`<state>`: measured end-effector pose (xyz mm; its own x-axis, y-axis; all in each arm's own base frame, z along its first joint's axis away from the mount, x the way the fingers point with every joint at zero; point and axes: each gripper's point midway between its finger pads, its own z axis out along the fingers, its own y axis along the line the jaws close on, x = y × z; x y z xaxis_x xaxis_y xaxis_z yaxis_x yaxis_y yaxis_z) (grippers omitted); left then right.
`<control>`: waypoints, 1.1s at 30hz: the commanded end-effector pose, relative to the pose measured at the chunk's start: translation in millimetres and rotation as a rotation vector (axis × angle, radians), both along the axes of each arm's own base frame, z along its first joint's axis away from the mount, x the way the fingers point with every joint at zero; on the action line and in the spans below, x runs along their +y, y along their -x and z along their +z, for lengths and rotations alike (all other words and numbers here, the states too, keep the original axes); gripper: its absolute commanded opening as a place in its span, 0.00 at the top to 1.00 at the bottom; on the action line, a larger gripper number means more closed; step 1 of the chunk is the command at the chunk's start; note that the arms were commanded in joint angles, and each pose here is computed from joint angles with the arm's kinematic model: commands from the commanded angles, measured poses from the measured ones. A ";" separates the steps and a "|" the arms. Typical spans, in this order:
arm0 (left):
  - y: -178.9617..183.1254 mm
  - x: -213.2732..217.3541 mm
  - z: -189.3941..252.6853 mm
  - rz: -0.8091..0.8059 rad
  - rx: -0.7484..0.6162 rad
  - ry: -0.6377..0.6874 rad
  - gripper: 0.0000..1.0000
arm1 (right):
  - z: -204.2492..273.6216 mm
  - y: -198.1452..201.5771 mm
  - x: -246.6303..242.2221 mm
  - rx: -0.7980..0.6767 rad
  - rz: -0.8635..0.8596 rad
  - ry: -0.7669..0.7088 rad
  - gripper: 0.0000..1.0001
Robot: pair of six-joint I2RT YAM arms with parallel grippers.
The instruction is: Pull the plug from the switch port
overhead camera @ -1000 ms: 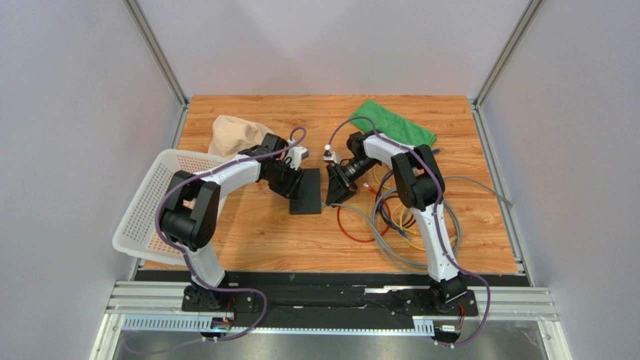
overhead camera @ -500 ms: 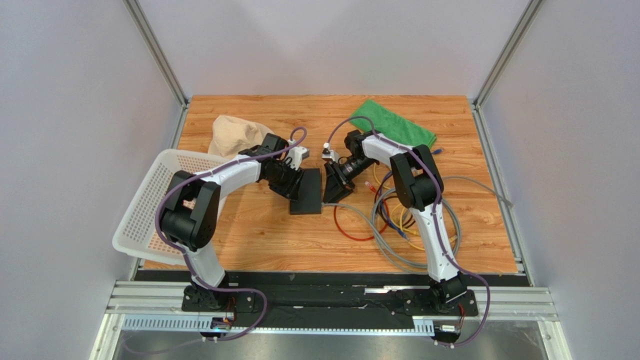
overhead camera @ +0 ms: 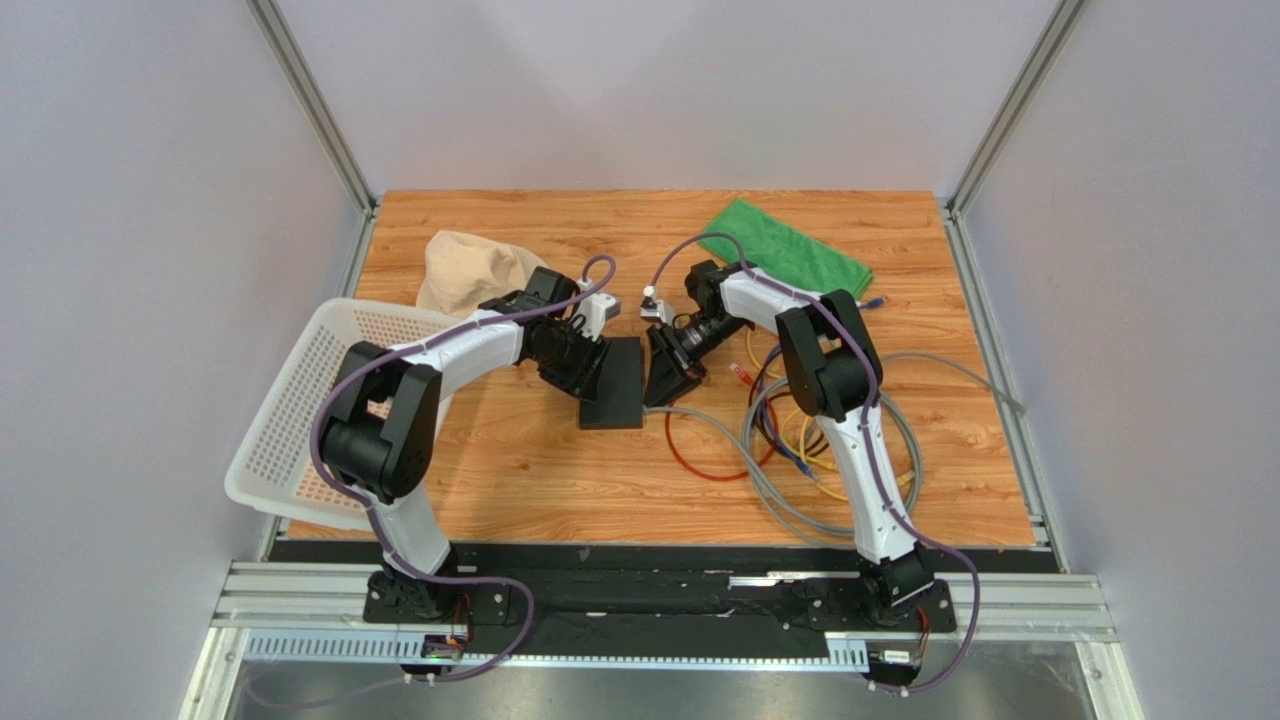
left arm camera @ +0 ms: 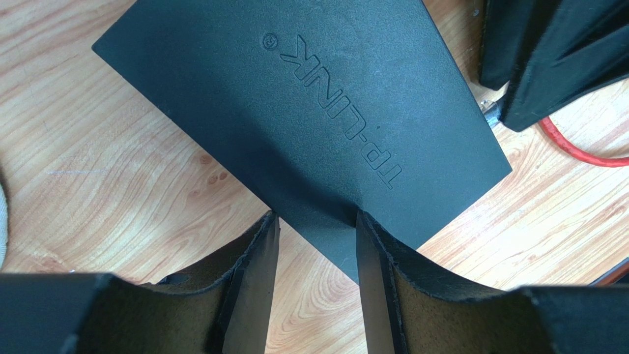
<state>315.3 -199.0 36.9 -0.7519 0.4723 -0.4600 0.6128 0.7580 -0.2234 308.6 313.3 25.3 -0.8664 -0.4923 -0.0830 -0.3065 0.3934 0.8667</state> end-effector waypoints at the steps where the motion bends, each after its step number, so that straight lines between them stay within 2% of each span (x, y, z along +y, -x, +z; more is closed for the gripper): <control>1: 9.1 2.9 -16.6 -0.046 0.017 -0.062 0.50 | -34.4 -8.8 3.3 -0.111 0.052 0.033 0.61; 15: 9.8 3.1 -18.0 -0.045 0.022 -0.067 0.49 | -29.4 1.3 4.5 -0.090 0.101 -0.006 0.64; 23: 9.4 2.3 -18.1 -0.047 0.021 -0.067 0.49 | -26.2 14.9 -1.2 -0.058 0.155 -0.042 0.57; 33: 8.0 0.2 -17.7 -0.053 0.018 -0.068 0.49 | -32.9 15.4 1.3 -0.056 0.162 -0.008 0.59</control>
